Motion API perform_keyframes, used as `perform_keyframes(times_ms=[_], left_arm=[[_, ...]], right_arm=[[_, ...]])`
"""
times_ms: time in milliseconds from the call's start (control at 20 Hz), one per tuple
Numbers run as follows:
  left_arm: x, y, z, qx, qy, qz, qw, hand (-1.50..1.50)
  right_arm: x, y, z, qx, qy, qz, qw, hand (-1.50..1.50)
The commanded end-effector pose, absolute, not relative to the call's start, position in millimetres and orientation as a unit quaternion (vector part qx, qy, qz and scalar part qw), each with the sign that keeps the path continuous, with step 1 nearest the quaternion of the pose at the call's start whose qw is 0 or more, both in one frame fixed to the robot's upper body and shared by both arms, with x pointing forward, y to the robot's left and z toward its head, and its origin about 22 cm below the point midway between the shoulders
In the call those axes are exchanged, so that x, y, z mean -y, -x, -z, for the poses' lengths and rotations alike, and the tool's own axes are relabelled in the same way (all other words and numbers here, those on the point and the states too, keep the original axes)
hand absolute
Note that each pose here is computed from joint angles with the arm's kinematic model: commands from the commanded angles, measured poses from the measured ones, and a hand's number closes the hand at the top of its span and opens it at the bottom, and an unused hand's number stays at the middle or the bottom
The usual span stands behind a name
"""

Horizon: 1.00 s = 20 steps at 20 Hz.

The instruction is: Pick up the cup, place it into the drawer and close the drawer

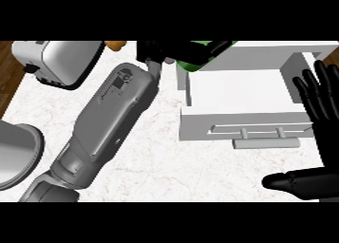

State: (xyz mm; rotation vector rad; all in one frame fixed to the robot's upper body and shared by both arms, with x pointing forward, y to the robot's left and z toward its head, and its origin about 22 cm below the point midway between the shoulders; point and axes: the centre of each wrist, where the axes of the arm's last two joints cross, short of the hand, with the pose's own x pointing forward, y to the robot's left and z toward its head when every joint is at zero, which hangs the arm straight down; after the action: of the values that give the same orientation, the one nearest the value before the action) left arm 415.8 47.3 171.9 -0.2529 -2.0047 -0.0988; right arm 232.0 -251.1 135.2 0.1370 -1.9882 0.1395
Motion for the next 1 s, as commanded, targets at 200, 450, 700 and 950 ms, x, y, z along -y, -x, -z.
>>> perform_keyframes(times_ms=[200, 450, 700, 950], left_arm=[[-33.2, -427.8, -151.9, 0.832, 0.078, 0.053, 0.547, 1.50], [-19.7, -432.9, -159.6, 0.818, 0.060, 0.081, 0.566, 1.50], [-14.9, -434.3, -156.3, 0.816, 0.045, 0.101, 0.567, 1.50], [-20.2, -432.9, -133.1, 0.809, 0.023, 0.120, 0.575, 1.50]], right_arm=[[255.3, -217.2, -127.2, 0.836, -0.062, -0.059, 0.542, -1.50], [246.4, -230.7, -134.1, 0.840, -0.061, -0.060, 0.535, -1.50], [255.5, -244.7, -140.7, 0.838, -0.074, -0.061, 0.538, -1.50], [248.4, -245.2, -144.1, 0.838, -0.091, -0.077, 0.533, -1.50]])
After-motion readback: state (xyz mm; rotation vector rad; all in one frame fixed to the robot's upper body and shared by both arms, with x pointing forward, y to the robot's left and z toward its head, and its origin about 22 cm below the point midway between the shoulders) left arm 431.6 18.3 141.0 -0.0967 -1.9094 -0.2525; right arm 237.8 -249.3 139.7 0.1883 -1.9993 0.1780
